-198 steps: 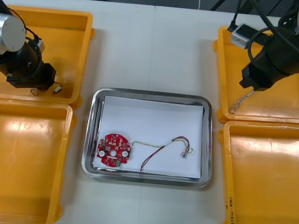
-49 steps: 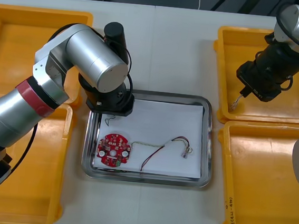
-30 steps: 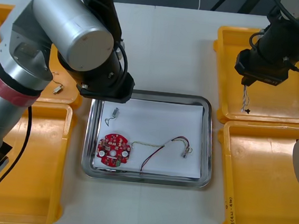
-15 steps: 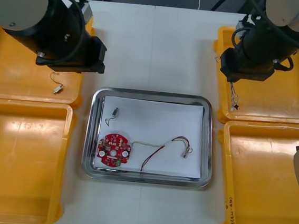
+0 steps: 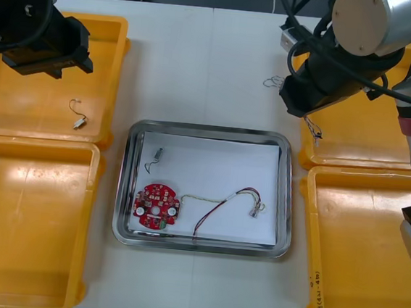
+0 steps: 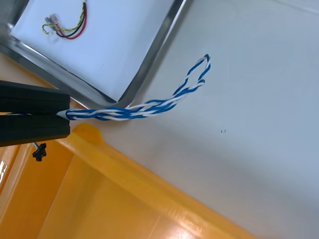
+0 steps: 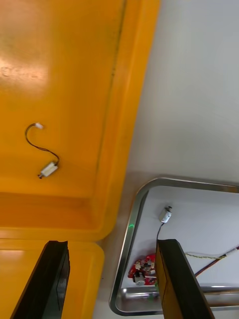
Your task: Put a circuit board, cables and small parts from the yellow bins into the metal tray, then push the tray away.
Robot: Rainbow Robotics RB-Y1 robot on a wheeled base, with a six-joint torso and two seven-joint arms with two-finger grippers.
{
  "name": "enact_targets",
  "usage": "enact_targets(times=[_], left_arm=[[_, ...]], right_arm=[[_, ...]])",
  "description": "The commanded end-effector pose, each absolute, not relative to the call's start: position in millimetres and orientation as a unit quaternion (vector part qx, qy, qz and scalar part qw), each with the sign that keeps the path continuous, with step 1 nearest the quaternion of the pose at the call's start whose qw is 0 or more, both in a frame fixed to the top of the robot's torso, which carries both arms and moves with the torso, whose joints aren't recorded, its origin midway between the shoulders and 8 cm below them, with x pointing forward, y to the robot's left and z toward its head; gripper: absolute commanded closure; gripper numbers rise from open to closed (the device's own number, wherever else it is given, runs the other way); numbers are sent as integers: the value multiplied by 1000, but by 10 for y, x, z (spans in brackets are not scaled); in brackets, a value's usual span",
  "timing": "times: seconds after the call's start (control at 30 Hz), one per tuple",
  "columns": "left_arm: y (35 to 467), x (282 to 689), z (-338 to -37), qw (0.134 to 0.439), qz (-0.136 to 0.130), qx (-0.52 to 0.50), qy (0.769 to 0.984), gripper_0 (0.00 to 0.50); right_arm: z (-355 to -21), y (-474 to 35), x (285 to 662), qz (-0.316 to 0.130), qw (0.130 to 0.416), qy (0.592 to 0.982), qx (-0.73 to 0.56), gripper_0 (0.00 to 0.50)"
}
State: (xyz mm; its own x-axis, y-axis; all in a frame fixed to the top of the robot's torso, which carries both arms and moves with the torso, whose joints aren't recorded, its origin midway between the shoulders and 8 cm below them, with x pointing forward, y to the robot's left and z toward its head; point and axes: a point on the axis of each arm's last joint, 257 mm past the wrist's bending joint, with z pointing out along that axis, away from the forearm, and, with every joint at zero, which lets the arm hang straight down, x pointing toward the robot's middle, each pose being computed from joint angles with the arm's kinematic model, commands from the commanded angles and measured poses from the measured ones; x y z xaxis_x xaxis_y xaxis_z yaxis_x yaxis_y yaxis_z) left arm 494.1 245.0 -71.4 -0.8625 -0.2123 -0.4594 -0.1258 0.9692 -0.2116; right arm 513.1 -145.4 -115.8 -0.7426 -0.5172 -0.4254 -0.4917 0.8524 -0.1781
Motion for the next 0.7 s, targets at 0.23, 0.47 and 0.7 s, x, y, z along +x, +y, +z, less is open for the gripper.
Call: enact_targets(times=[0.23, 0.47, 0.7], left_arm=[[3193, 4958, -704, 231, -39, -125, 964, 0], [3384, 5041, -826, 222, -27, -111, 968, 0], [3448, 5117, -952, 218, -17, -89, 972, 0]], right_arm=[[-1243, -1282, 4922, -86, 239, 880, -402, 500], [-1372, -1186, 4822, -131, 225, 825, -502, 500], [-1509, -1059, 4763, -161, 203, 772, -580, 500]])
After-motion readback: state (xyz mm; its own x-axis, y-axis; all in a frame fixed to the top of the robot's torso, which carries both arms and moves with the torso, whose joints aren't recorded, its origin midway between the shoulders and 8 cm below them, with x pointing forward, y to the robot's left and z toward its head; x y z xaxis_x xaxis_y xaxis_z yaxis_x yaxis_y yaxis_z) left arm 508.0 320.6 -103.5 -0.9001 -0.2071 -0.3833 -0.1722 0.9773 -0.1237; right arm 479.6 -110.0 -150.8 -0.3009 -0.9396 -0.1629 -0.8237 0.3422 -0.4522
